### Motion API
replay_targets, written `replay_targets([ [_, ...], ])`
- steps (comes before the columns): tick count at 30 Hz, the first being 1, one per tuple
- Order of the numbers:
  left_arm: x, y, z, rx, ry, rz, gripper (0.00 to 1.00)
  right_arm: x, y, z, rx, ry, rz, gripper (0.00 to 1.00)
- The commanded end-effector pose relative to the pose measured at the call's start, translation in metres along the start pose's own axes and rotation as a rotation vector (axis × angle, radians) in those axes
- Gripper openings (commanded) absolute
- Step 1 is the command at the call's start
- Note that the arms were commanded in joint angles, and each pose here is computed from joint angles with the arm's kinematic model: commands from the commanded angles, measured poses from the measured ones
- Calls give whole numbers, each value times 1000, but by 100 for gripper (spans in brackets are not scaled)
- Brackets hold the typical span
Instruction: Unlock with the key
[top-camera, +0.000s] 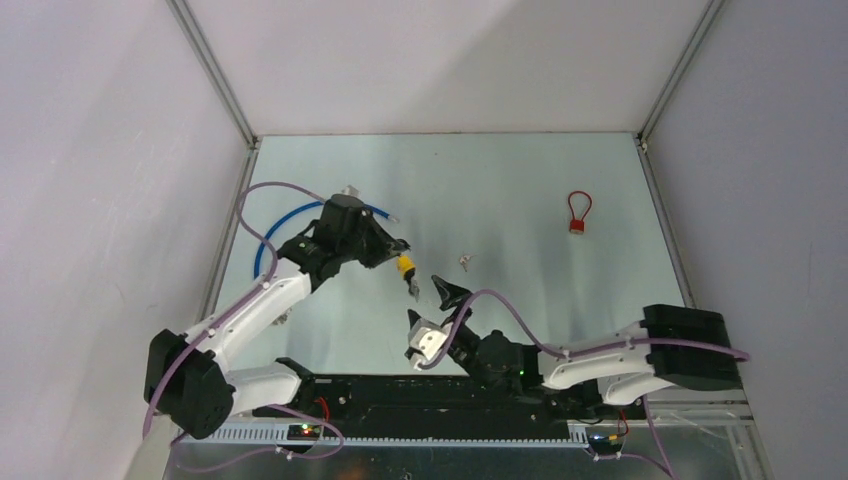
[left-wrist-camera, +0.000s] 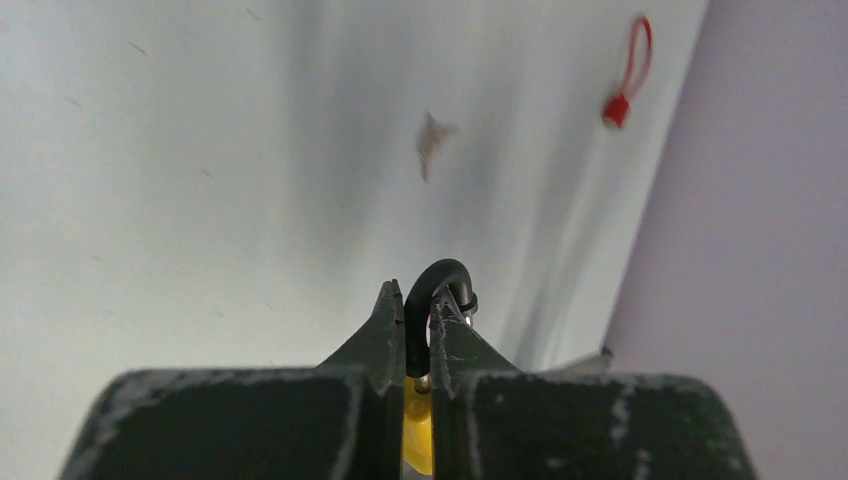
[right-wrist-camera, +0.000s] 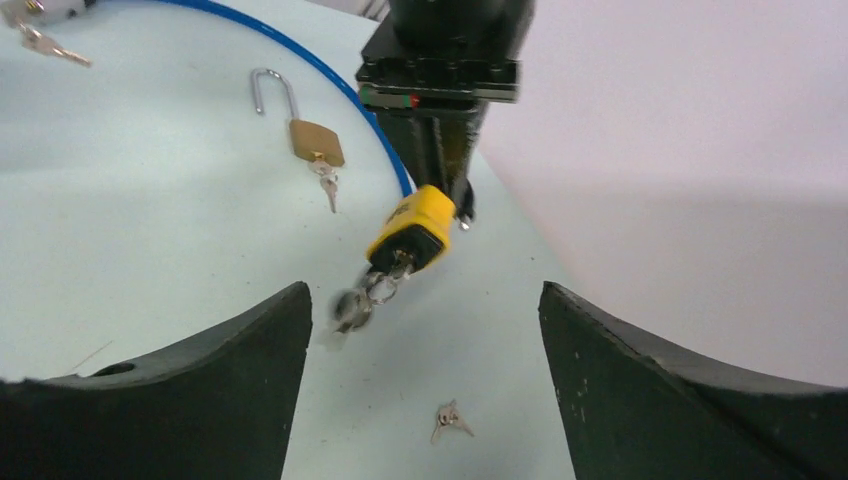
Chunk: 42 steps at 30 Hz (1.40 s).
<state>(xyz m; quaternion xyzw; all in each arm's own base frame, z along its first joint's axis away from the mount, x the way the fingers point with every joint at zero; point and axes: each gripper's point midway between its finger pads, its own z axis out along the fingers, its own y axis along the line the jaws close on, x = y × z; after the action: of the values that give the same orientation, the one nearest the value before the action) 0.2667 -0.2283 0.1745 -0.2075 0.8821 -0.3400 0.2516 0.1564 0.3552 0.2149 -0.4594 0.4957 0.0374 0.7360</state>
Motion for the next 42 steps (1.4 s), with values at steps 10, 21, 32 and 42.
replay_targets([
  [10, -60, 53, 9, -31, -219, 63, 0, 24, -42, -42, -27, 147, 454, 96],
  [21, -38, 154, -32, -355, -265, 21, 0, 63, -80, -61, 101, 198, 563, 96],
  [32, -58, 162, 21, -404, -222, 41, 0, 71, -90, -73, 134, 199, 621, 95],
  [42, -84, 151, 73, -200, -279, -6, 0, 76, -98, -89, 159, 201, 671, 95],
])
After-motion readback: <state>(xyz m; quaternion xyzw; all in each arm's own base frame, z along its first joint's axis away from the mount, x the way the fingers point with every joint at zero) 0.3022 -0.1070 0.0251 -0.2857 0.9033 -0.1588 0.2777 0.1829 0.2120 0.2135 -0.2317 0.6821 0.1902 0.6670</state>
